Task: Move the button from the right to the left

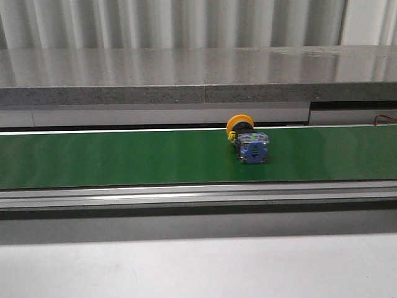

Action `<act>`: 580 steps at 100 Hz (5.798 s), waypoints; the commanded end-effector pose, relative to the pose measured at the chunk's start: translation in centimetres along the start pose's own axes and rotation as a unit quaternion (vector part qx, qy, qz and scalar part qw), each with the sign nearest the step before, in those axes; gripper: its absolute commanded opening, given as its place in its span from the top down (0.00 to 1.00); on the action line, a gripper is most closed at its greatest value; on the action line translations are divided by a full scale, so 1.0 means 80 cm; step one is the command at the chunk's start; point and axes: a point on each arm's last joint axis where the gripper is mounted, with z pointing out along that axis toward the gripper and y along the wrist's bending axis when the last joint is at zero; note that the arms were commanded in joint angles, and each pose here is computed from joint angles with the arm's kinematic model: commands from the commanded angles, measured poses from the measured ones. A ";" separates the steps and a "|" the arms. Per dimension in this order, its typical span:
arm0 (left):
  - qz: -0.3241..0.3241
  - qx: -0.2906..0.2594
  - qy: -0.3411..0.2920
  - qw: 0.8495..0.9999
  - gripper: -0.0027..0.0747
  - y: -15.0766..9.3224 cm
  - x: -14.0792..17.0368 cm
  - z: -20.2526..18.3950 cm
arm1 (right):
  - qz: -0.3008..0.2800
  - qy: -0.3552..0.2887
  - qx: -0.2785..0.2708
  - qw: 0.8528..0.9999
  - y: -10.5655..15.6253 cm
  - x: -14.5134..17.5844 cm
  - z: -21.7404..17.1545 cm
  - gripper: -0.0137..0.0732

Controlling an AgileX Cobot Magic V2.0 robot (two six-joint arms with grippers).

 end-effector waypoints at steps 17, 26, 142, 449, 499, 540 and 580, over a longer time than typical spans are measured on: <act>0.012 0.065 0.022 0.998 0.24 -0.034 -0.046 0.026 | -0.006 -0.038 0.007 0.999 -0.002 -0.015 -0.003 0.92; 0.021 0.083 0.042 0.995 0.24 -0.052 -0.054 0.044 | -0.006 -0.038 0.007 0.999 -0.002 -0.015 -0.003 0.92; 0.054 0.083 0.244 0.965 0.23 -0.212 -0.048 0.238 | -0.006 -0.038 0.007 0.999 -0.002 -0.015 -0.003 0.92; -0.047 -0.197 0.296 0.934 0.99 0.276 -0.116 0.129 | -0.006 -0.038 0.007 0.999 -0.002 -0.015 -0.003 0.92; -0.045 -0.195 0.357 0.912 0.99 0.308 -0.087 0.176 | -0.006 -0.038 0.007 0.999 -0.002 -0.015 -0.003 0.92; -0.038 -0.172 0.355 0.918 0.55 0.305 -0.087 0.180 | -0.006 -0.038 0.007 0.999 -0.002 -0.015 -0.003 0.92; -0.036 -0.176 0.353 0.918 0.42 0.306 -0.088 0.180 | -0.006 -0.038 0.007 0.999 -0.002 -0.015 -0.003 0.92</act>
